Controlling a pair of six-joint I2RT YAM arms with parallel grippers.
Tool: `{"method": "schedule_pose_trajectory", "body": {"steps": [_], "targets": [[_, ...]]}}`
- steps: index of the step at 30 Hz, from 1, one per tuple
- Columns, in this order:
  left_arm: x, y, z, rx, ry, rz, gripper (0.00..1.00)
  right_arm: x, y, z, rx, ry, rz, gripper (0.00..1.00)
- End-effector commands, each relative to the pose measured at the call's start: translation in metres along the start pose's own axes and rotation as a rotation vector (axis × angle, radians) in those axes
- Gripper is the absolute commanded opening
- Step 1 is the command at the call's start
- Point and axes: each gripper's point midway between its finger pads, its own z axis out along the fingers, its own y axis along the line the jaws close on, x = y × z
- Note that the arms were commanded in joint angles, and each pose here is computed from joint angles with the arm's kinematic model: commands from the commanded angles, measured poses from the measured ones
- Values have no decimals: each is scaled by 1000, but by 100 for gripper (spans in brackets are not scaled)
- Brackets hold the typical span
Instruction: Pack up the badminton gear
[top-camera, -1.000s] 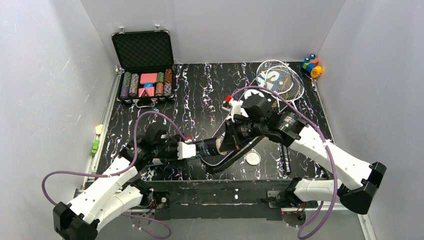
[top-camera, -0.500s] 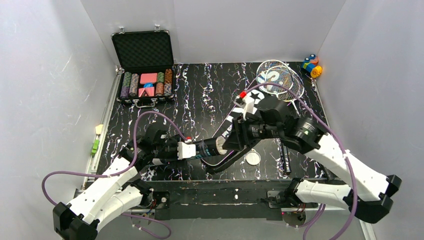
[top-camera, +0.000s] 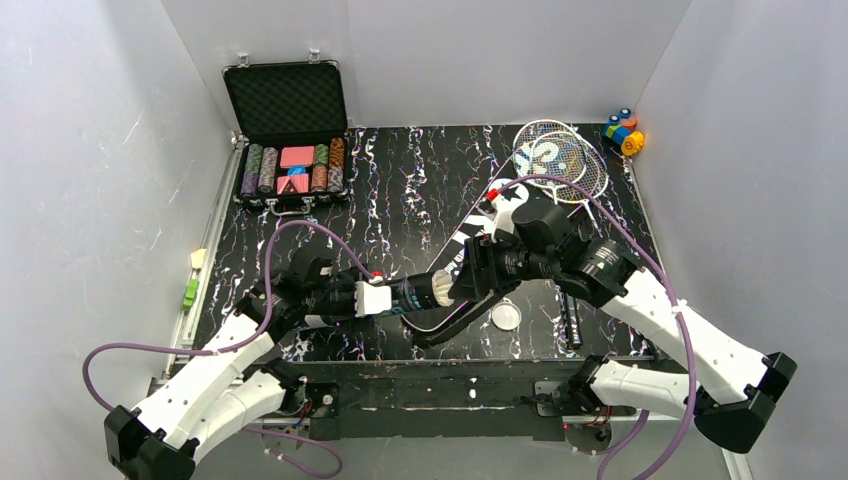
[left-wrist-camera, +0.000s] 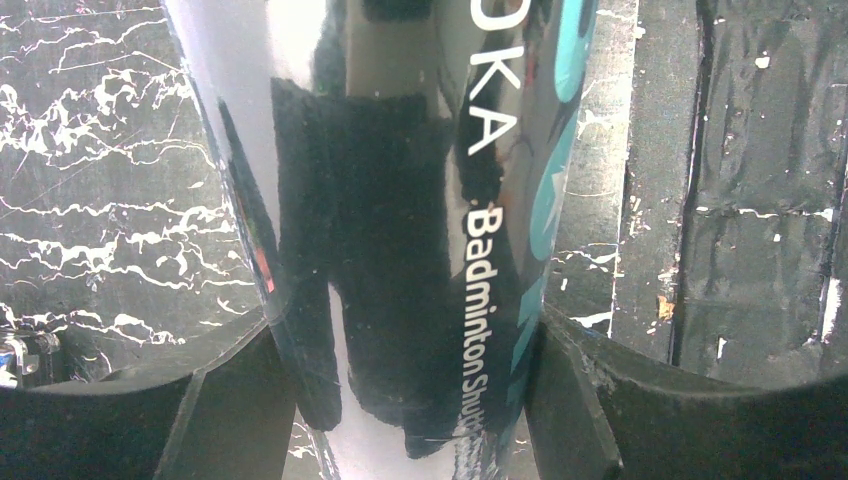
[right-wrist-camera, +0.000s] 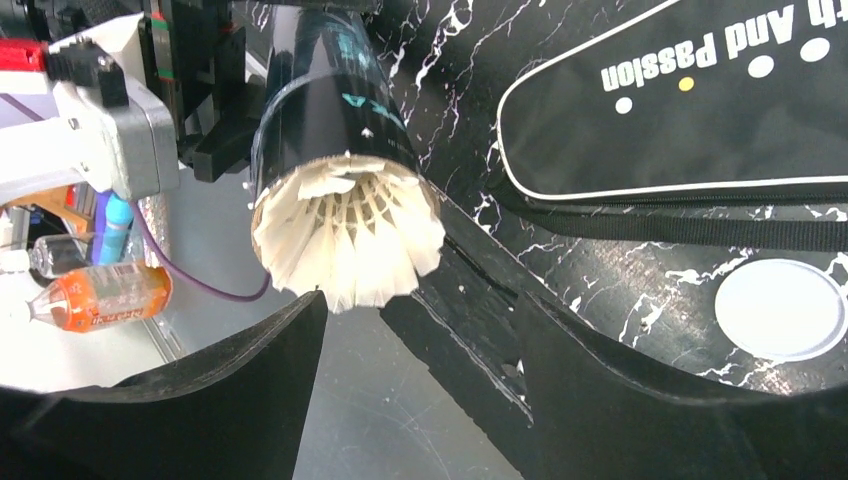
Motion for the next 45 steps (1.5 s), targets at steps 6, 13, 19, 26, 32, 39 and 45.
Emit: {"method": "schedule_pose_trajectory", "body": {"steps": [6, 13, 19, 26, 32, 39, 45], "targets": [[-27, 15, -10, -45, -74, 41, 0, -30, 1, 23, -4, -100, 42, 78], [-36, 17, -13, -49, -99, 22, 0, -28, -15, 31, 51, -135, 60, 77], [-46, 20, -14, -55, -133, -9, 0, -25, -21, 40, 85, -126, 68, 74], [-57, 25, -17, -52, -156, -30, 1, -30, -7, 60, 97, -145, 49, 74], [-54, 23, -16, -49, -147, -28, 1, -33, 1, 58, 79, -155, 65, 77], [-33, 13, -7, -31, -101, -34, 1, -58, -3, -8, 79, -325, 98, 85], [-14, 1, -1, 16, -40, -5, 1, -49, -33, -43, 146, -386, 137, 81]]}}
